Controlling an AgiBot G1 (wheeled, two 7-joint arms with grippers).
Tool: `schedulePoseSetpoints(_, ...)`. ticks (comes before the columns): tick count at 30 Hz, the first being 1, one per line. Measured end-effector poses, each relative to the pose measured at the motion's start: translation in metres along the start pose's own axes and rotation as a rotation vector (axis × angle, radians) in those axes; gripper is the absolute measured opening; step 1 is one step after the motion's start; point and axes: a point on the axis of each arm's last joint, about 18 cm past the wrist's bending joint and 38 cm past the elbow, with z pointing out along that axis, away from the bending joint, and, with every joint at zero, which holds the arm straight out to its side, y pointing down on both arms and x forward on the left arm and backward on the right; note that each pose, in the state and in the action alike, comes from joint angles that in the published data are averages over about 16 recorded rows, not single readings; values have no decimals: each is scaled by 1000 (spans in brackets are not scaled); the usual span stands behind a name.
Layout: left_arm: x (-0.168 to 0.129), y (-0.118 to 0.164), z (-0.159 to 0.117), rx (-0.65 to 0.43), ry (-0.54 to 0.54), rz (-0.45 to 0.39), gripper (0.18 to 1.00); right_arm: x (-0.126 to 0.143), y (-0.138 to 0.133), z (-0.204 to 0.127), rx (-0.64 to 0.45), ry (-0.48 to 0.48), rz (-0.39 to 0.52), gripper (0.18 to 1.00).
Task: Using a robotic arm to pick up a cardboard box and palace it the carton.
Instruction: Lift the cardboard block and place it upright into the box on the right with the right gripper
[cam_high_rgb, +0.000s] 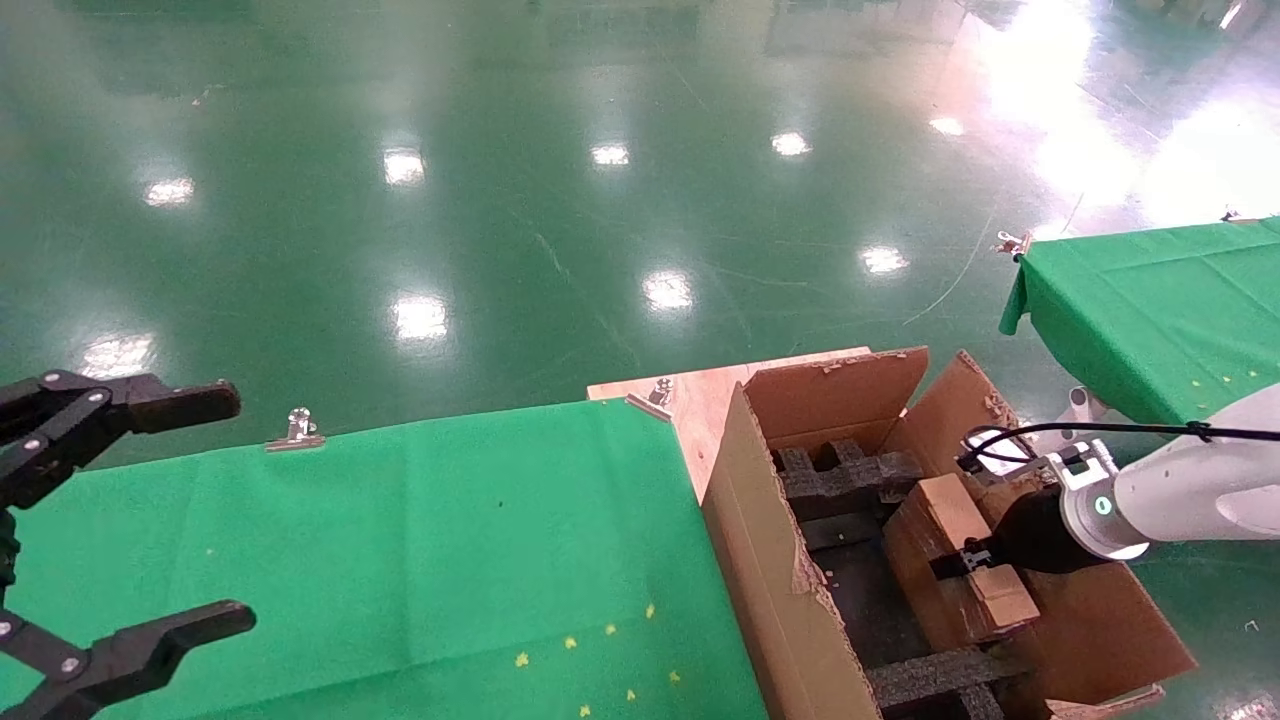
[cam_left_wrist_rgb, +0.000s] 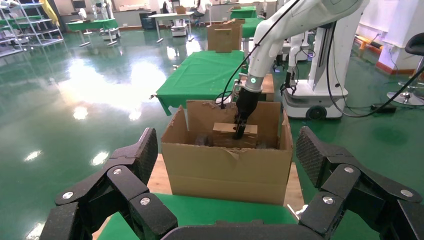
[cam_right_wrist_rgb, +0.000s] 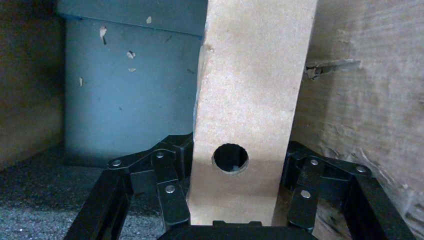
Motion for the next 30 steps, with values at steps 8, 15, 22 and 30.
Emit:
schedulePoseSetpoints(8, 0, 0, 0, 0, 0, 0, 1001, -1, 1, 5, -7, -1, -2, 289)
schedulePoseSetpoints(15, 0, 0, 0, 0, 0, 0, 1001, -2, 0, 5, -7, -3, -1, 312)
schedulePoseSetpoints(22, 0, 0, 0, 0, 0, 0, 1001, 0, -5, -1, 2, -3, -1, 382)
schedulePoseSetpoints(30, 0, 0, 0, 0, 0, 0, 1001, 3, -15, -12, 23, 0, -8, 516)
